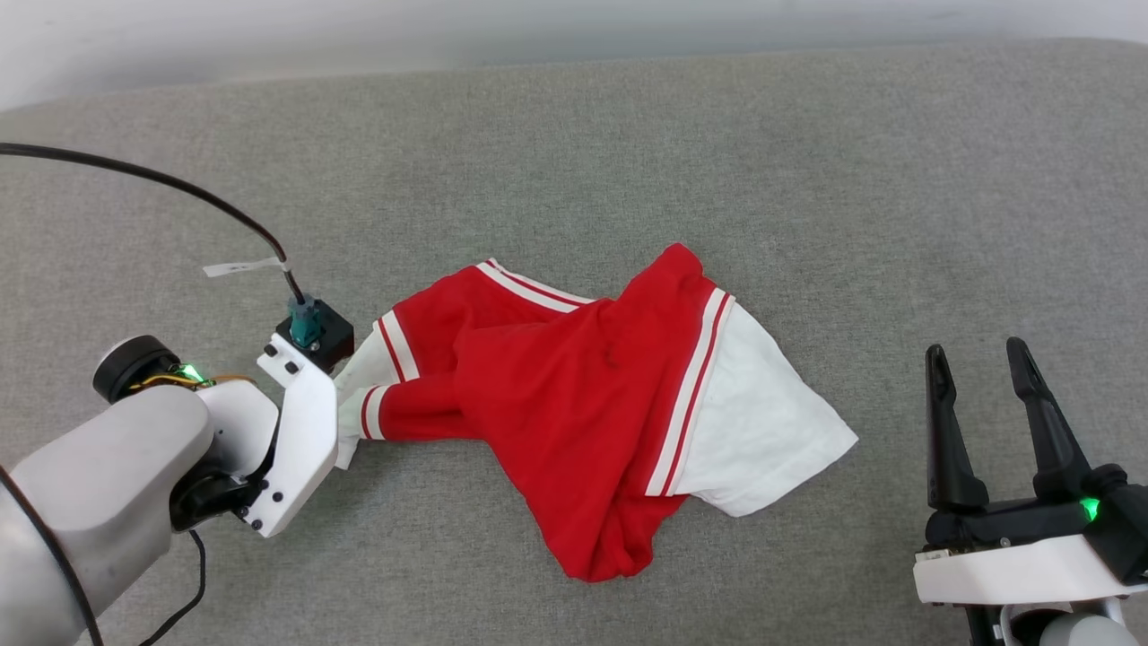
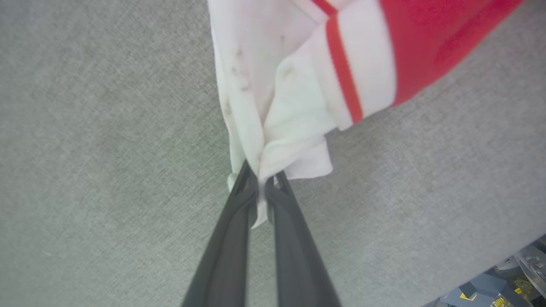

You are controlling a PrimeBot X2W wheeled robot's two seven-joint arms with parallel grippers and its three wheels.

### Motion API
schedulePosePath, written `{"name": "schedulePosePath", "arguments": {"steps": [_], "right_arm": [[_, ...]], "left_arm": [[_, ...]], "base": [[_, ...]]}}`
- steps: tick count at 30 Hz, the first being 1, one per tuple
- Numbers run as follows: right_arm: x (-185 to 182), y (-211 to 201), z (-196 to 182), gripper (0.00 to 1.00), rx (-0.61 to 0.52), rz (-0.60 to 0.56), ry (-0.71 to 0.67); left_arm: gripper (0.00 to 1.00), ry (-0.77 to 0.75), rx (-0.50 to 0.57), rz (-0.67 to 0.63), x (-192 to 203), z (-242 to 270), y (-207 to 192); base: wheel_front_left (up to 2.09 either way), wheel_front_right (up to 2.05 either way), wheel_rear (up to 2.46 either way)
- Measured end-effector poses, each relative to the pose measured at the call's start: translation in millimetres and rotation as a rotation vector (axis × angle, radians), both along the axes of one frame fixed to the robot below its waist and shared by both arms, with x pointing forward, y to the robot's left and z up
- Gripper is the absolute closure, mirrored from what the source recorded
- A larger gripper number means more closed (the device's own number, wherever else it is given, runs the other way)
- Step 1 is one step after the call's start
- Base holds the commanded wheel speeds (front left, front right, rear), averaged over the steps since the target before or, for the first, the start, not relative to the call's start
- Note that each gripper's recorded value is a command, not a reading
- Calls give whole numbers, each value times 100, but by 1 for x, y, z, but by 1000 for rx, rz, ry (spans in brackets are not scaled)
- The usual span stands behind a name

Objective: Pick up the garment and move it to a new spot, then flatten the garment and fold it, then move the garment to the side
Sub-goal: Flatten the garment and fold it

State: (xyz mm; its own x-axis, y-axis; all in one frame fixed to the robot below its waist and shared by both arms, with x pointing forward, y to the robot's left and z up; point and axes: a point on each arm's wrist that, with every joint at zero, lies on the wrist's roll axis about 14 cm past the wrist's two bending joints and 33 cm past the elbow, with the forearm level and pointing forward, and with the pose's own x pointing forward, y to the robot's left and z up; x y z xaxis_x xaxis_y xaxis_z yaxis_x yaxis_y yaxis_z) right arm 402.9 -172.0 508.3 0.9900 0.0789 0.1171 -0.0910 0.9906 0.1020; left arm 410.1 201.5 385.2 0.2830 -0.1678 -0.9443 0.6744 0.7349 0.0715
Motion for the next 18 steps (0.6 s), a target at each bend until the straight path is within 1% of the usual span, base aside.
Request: {"name": "schedulePosePath", "arguments": {"steps": [1, 2, 3, 7, 10, 15, 18], "right_arm": [[-1, 0, 0, 0, 0, 0, 0], [-1, 0, 1, 0, -1, -1, -1], [-2, -1, 1, 0, -2, -2, -1], [-6, -4, 7, 0, -20, -10, -16], [-6, -6, 16, 0, -52, -14, -44], [-2, 9, 40, 0, -145, 25, -121], [2, 18, 56, 0, -204, 51, -176]], "left_arm": [[100, -18, -19, 6, 2, 1, -2], [77, -51, -44, 11, 6, 3, -5], [0, -83, -61, 14, 9, 6, -8], [0, -215, -147, 6, 20, 22, -22], [0, -382, -237, 30, 38, 52, -31], [0, -620, -358, 110, 50, 102, -27], [0, -769, -403, 166, 51, 130, -16]], "base": [[0, 0, 0], [0, 0, 0], [0, 0, 0], [0, 0, 0], [0, 0, 0], [0, 0, 0], [0, 0, 0]]}}
